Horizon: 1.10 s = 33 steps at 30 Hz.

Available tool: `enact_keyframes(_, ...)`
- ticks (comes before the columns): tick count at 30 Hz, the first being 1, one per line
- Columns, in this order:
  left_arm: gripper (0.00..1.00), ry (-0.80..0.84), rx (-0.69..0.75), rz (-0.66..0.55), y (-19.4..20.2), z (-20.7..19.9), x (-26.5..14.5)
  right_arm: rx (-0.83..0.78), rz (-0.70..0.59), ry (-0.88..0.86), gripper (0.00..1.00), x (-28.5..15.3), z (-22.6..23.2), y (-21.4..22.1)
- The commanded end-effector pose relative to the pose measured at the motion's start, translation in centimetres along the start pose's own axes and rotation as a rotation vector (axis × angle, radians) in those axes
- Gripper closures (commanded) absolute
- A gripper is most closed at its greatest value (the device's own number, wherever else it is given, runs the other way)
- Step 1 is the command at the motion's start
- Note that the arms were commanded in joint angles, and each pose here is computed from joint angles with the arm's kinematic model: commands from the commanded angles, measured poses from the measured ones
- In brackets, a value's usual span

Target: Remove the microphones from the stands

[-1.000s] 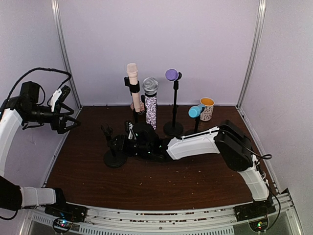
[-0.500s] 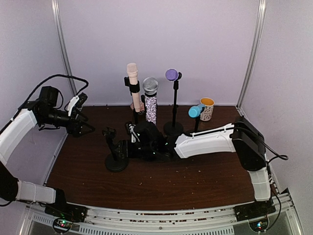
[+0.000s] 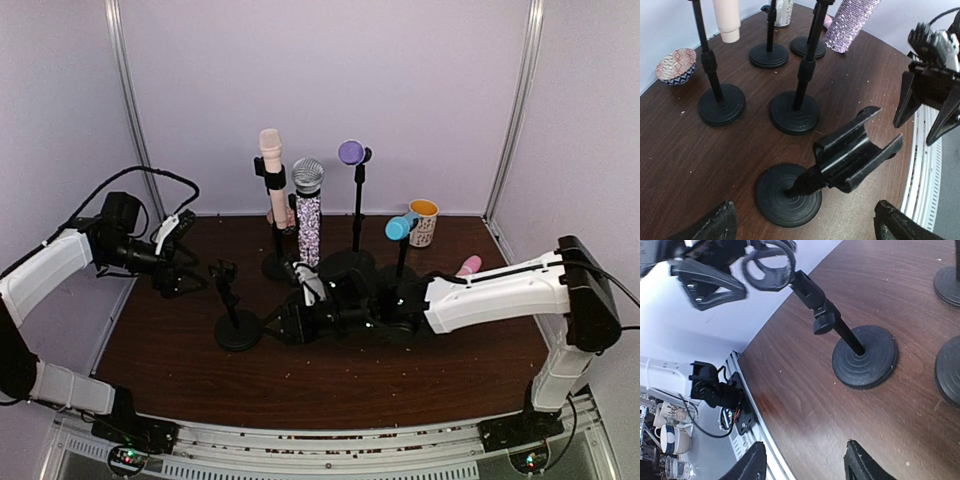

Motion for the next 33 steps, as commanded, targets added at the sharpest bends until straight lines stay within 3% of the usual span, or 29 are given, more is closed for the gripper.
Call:
enact_keyframes(1, 0.02, 0.071, 0.131, -0.026, -0.8, 0.1, 1.8, -0.021, -0.053, 0.032, 0.47, -3.9, 0.0, 0.2)
enact_keyframes(8, 0.03, 0.081, 0.202, -0.017, -1.6, 1.4, 4.0, -0.04, -0.065, 0.115, 0.49, -8.5, 0.6, 0.1)
enact_keyframes(11, 0.09, 0.116, 0.243, -0.013, -1.2, 1.4, 4.8, -0.041, -0.054, 0.143, 0.52, -10.3, 0.9, 0.1)
enact_keyframes(18, 0.29, 0.159, 0.301, -0.007, -0.6, 1.7, 6.0, 0.014, -0.01, 0.243, 0.71, -14.2, 0.0, 1.1)
enact_keyframes(23, 0.48, 0.173, 0.336, -0.018, -0.8, 1.9, 6.2, -0.006, -0.023, 0.323, 0.6, -16.9, -0.1, 0.7)
enact_keyframes(28, 0.78, 0.157, 0.365, -0.006, -0.9, 2.1, 6.1, -0.059, -0.045, 0.411, 0.6, -18.4, -0.4, 0.1)
enact_keyframes(33, 0.82, 0.112, 0.38, 0.024, -1.3, 2.8, 5.5, -0.049, -0.115, 0.434, 0.6, -18.6, -1.4, 0.4)
Point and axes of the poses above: each gripper's point midway between its finger pads, its own x axis out along the fingers, its own z axis along the line the jaws close on, y = z × x, the point moved 9 cm from there along -x, back along the fingers, and after that the axes turned 4 degrees about x, right-handed, at the moved point
